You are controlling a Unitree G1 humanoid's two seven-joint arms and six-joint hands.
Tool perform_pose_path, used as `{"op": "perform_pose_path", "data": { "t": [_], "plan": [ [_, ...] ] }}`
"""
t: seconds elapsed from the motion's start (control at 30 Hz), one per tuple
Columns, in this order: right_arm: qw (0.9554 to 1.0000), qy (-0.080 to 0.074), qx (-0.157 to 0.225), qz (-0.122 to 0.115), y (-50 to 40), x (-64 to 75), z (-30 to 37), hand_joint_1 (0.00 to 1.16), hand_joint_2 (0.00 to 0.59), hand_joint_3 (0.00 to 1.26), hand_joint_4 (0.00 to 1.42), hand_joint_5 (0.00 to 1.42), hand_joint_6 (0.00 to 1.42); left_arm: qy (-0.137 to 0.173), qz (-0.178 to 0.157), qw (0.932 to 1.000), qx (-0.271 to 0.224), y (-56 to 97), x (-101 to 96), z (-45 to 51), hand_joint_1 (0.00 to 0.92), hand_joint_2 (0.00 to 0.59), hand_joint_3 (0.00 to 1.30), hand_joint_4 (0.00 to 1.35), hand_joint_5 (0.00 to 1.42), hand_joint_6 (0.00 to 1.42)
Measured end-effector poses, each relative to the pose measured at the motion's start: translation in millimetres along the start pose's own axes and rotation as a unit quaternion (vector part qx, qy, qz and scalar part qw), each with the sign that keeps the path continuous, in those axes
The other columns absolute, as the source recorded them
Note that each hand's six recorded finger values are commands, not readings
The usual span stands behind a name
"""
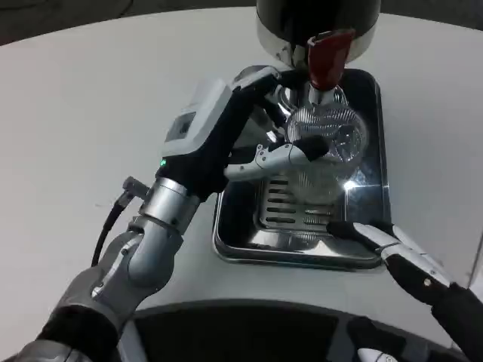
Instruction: Grasp the cup under the faucet to collect the drink, then remove the cup.
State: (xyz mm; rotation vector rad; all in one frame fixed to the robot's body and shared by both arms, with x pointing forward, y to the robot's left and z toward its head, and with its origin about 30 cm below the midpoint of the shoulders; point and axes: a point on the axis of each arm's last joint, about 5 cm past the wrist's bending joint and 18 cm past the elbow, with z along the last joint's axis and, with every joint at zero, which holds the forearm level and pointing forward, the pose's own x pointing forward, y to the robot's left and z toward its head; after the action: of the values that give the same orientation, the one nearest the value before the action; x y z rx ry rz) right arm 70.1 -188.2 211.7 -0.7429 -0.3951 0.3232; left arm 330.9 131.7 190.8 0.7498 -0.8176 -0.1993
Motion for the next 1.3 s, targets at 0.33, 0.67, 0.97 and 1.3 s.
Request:
{"op": "perform_pose_path", "data": {
  "t": [0.33, 0.67, 0.97, 1.3],
  "plan": [
    [1.0000, 0.000, 0.000, 0.000, 0.2, -0.2, 0.0, 0.64, 0.538, 0.14, 0.09, 0.00, 0.00, 0.001, 0.000, 1.0000, 0.002, -2.2, -4.5, 1.2, 0.073, 0.010, 0.42, 0.40, 0.63, 0.68],
    [1.0000, 0.000, 0.001, 0.000, 0.7, -1.6, 0.0, 0.65, 0.540, 0.14, 0.09, 0.00, 0.00, -0.012, 0.007, 0.9999, 0.004, -1.8, -8.2, 4.7, 0.075, 0.016, 0.44, 0.45, 0.64, 0.67],
    [1.0000, 0.001, 0.006, -0.001, 1.4, -2.2, -1.0, 0.65, 0.540, 0.14, 0.10, 0.00, 0.00, -0.006, 0.017, 0.9997, 0.016, 4.0, -21.1, 3.9, 0.077, 0.018, 0.45, 0.45, 0.64, 0.67],
    [0.9999, -0.001, 0.010, 0.000, 2.7, -1.7, -0.9, 0.65, 0.540, 0.14, 0.10, 0.00, 0.00, 0.000, 0.039, 0.9989, 0.024, 11.3, -31.0, 7.4, 0.077, 0.019, 0.46, 0.45, 0.64, 0.64]
  ]
}}
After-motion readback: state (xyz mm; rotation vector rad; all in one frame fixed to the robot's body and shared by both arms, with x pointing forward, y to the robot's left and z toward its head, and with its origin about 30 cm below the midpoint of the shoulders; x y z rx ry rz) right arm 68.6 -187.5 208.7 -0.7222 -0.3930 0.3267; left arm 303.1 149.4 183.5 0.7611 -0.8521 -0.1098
